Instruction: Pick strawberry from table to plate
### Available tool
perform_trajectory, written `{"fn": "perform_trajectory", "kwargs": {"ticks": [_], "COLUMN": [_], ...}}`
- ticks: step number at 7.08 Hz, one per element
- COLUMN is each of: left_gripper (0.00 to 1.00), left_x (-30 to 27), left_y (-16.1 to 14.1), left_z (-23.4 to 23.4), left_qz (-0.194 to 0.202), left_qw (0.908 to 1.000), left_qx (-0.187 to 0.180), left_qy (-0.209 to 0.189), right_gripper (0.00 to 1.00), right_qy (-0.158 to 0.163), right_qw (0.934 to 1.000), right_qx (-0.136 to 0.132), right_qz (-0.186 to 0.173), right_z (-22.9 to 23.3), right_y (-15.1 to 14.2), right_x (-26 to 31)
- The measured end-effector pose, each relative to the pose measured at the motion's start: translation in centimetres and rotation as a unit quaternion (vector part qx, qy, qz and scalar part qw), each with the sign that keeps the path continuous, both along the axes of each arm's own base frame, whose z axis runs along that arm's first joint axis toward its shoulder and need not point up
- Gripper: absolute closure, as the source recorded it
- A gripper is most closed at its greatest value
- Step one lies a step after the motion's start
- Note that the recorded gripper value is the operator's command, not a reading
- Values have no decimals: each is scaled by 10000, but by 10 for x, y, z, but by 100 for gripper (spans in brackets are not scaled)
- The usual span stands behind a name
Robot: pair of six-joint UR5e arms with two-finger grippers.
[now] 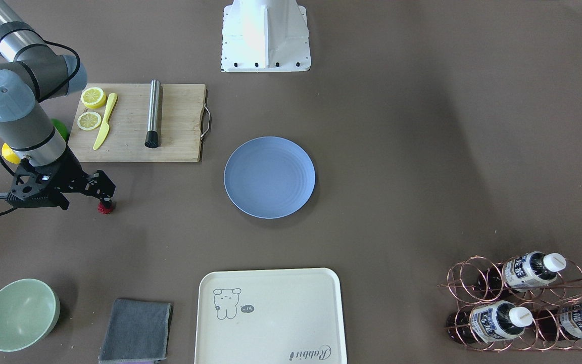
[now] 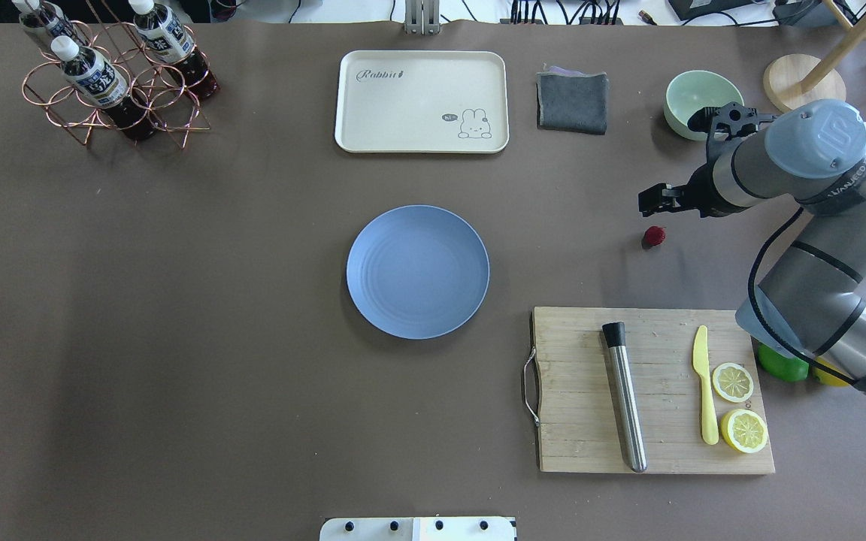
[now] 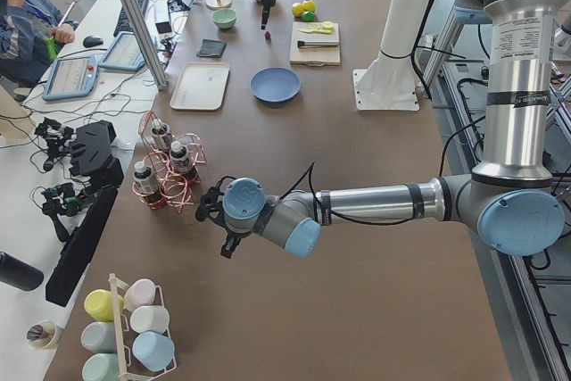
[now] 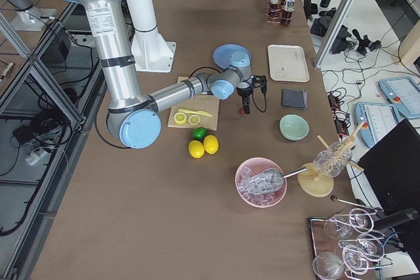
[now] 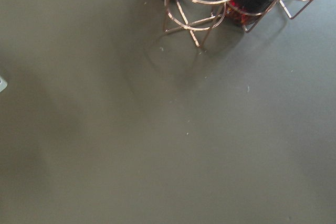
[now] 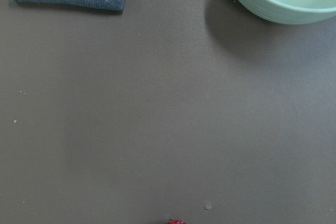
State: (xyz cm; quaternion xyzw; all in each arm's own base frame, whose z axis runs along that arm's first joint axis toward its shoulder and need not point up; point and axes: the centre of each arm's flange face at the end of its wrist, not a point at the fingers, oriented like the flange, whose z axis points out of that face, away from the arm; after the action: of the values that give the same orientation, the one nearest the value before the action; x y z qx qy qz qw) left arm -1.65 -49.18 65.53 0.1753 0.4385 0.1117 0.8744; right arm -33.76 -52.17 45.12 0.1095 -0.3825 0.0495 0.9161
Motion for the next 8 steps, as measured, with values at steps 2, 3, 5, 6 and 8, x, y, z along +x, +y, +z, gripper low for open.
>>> {"fn": "perform_trajectory", "kwargs": {"ticks": [2,3,5,6,8], "left_gripper": [1,1,1,1,1], "left_x": [-2,2,4,4,4], "left_y": [-1,-4,-8,-9,-9], "left_z": [7,8,6,6,6], "left_qz": [-52,-29,-14,-11,-10], "left_qw": [9998,9993,9985,9984,9983], "left_qx": [-165,-351,-538,-555,-560], "left_qy": [-100,-126,-136,-135,-139], "right_gripper": [4,5,16,31,69], "right_qy": [121,176,235,263,279], "right_qw": [9999,9998,9997,9996,9996], "right_qx": [-30,-41,-50,-23,7], "right_qz": [-46,-48,-60,-71,-85], "right_z": [11,15,18,18,18], "right_y": [4,8,15,18,21], "right_x": [-14,-22,-34,-40,-45]}}
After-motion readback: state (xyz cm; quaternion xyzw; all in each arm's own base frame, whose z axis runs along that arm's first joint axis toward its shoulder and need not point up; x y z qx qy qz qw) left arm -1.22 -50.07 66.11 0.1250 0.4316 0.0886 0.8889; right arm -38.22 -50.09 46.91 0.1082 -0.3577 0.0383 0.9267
